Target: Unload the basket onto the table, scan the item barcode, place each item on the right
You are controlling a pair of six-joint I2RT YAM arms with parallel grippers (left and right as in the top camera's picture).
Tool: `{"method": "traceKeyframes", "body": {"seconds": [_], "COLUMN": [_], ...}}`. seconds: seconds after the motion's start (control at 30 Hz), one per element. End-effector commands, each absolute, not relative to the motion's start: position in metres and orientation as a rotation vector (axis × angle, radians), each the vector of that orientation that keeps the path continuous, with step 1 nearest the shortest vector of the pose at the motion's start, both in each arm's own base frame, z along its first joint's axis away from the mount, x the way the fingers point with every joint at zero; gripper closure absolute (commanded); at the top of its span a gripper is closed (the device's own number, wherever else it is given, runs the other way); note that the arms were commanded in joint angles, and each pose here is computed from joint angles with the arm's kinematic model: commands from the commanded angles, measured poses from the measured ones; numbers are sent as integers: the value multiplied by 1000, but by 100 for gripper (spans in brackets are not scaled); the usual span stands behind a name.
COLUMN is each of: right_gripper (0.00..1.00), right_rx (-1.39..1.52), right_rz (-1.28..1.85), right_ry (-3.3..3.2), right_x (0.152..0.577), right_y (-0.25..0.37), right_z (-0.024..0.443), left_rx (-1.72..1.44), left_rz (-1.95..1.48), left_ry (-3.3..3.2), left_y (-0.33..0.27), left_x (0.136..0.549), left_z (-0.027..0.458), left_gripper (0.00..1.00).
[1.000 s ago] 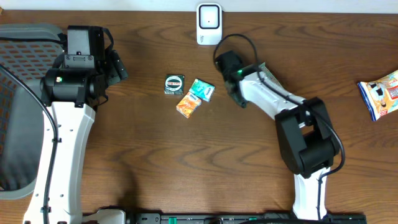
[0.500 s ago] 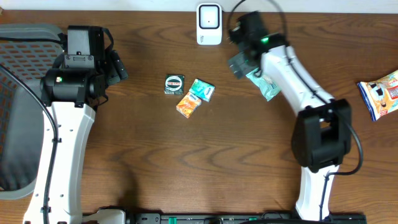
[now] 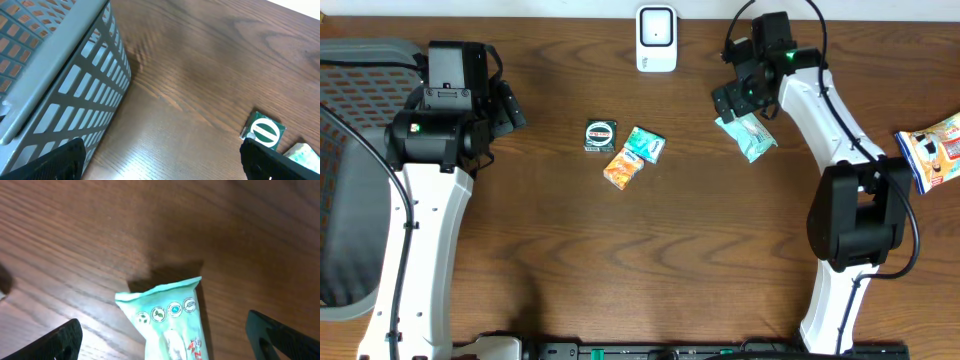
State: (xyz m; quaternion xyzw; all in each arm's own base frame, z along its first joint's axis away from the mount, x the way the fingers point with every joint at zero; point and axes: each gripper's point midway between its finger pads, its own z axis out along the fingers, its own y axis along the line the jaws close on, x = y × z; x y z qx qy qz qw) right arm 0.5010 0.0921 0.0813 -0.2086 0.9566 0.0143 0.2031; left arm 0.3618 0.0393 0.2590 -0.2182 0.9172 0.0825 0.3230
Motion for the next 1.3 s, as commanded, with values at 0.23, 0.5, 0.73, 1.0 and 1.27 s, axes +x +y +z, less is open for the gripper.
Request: {"method": "traceKeyframes", "body": {"seconds": [0.23,0.5,0.73,1.0,1.27], "right_gripper": [20,41,85,99,99], "right_rx": [-562,-538,-554,-425,-237], "right_rz": [-24,80,166,200,360], "right_ry": [2759,2782,2774,2735,2449], "right_x": [475,463,460,479,543], "right_y": [63,60,73,96,154], "right_z": [25,6,6,28,100], "left_rx": [-565,-565,-565,-565,-565], "left_rz": [241,241,241,241,241], "left_ry": [2410,2410,2410,2410,2410], "left_y": [43,43,43,43,43], "left_x": [362,362,362,362,362], "left_z": [259,259,259,259,259], "left_gripper": [2,2,2,2,2]}}
